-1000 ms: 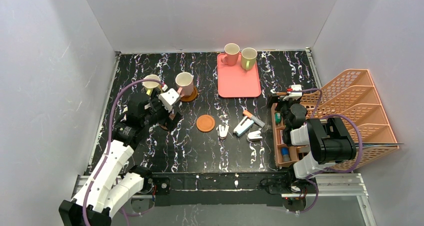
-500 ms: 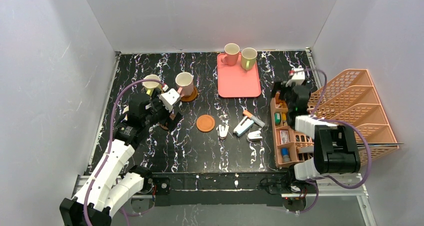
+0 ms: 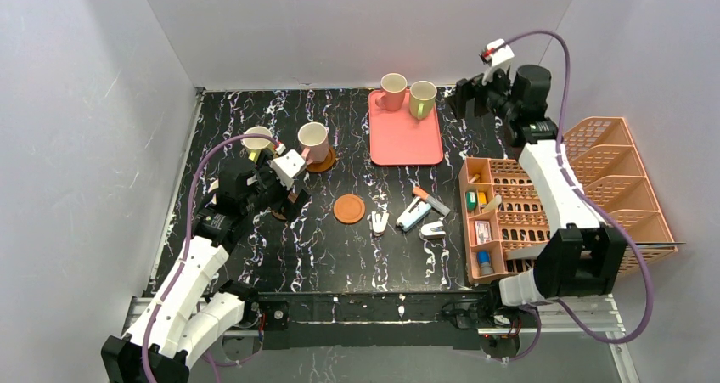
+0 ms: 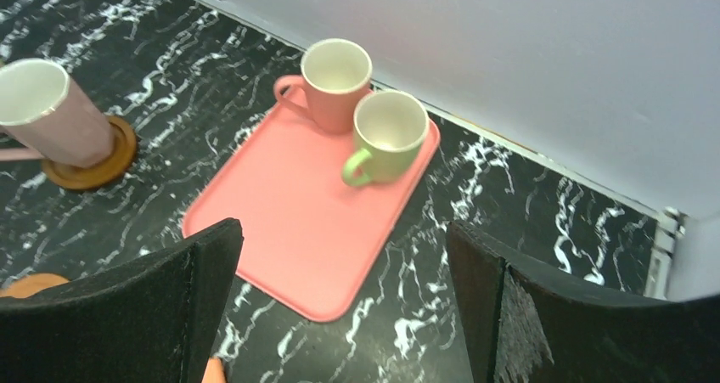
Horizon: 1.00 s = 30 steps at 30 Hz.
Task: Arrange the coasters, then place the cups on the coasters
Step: Pick up the cup from the tray.
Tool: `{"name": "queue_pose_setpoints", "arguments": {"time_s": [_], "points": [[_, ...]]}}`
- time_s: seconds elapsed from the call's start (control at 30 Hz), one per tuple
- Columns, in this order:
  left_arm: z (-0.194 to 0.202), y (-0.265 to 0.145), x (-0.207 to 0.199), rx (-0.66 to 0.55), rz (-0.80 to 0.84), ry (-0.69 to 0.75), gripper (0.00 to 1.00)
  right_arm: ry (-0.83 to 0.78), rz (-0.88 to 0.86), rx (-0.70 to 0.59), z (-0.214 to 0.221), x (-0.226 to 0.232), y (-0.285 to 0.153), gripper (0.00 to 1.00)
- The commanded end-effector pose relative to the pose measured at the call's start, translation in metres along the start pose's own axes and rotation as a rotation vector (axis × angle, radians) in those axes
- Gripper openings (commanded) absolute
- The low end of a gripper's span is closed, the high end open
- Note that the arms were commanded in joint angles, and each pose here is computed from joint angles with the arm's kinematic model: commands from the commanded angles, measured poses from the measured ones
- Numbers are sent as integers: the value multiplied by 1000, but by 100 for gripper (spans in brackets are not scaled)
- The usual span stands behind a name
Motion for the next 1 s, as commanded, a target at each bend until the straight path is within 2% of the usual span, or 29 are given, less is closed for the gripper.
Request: {"name": "queue_pose_setpoints", "arguments": {"time_s": [0.0, 0.17, 0.27, 0.4, 0.6, 0.8, 0.97], "points": [[5, 2, -1, 7, -4, -2, 98, 86, -66, 141, 11, 31, 30, 98], [3, 0, 3, 1, -32, -7, 98, 58, 11, 236, 43, 54, 76, 98], [1, 1, 7, -8, -53, -9, 98, 55, 83, 266, 54, 46, 94, 98], [2, 1, 16, 2, -112, -24, 98, 45, 202, 231, 55, 25, 117, 98], [9, -8, 22, 2, -180, -5, 98, 90, 238, 159, 59, 15, 157, 98], [26, -3, 17, 31, -178, -8, 98, 104, 265, 196, 76, 6, 191, 98], [33, 5, 18, 26, -192, 2, 98, 76, 321, 235, 89, -6, 203, 98]]}}
Point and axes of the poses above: each gripper's point midway between its finger pads, its own y axis out along the fingers, its own x axis along the line the jaws close on, z = x × y, the point moved 2 cm from there along -y, back along the fingers, and after that the axes turned 3 degrees about y, right-handed, at the moved point
